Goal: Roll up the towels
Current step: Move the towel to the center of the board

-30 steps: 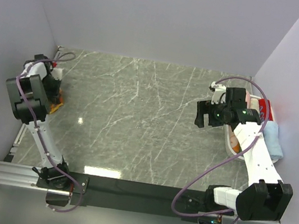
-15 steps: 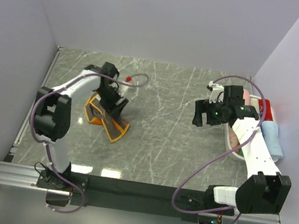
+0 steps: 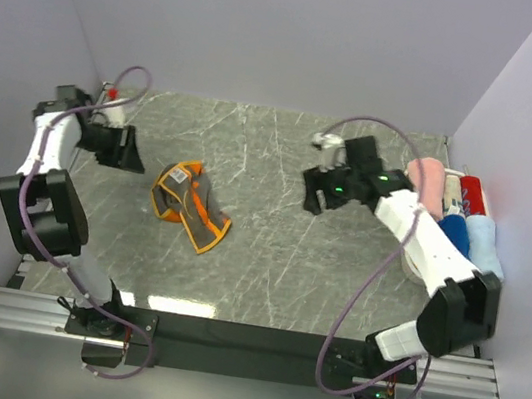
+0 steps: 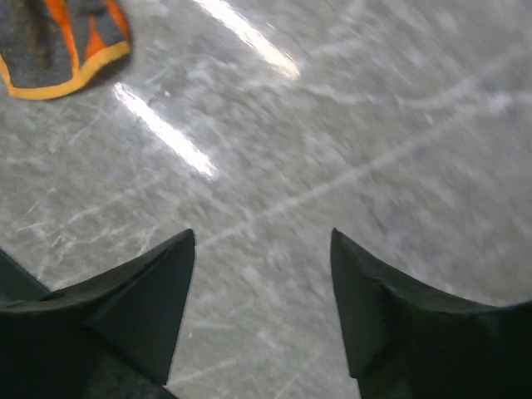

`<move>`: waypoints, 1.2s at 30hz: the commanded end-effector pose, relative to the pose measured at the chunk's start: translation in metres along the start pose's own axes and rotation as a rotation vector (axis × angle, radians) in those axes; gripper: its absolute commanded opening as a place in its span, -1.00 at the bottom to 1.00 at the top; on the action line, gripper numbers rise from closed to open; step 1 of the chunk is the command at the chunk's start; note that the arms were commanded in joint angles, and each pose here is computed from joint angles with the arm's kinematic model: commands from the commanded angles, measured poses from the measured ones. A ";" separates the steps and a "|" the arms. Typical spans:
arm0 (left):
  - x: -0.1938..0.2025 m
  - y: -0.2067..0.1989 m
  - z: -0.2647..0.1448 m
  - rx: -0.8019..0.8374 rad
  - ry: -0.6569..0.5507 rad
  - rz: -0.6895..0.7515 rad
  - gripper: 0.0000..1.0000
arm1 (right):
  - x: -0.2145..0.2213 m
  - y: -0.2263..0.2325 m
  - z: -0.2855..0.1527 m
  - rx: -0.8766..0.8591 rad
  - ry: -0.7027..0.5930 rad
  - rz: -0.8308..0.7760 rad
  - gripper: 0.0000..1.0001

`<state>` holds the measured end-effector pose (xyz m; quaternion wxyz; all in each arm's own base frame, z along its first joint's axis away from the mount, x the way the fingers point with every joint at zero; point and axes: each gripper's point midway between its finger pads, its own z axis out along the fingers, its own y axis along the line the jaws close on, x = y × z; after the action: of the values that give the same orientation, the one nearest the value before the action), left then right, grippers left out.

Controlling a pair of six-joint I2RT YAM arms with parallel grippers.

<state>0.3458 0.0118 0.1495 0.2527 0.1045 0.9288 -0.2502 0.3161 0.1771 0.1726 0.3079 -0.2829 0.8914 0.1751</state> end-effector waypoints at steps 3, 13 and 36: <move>-0.008 0.020 -0.020 0.024 -0.064 -0.129 0.15 | -0.059 0.090 0.057 -0.015 -0.079 -0.263 0.25; 0.007 0.040 -0.041 -0.079 -0.097 -0.201 0.32 | -0.058 0.234 0.131 -0.200 0.047 -0.410 0.01; 0.007 0.042 -0.053 -0.143 -0.116 -0.158 0.37 | 0.055 0.256 0.207 -0.185 0.329 -0.444 0.04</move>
<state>0.3310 0.0744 0.1535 0.2689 -0.0167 0.9365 -0.2244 0.2322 0.4585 0.0362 0.1908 -0.5171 0.8226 0.1397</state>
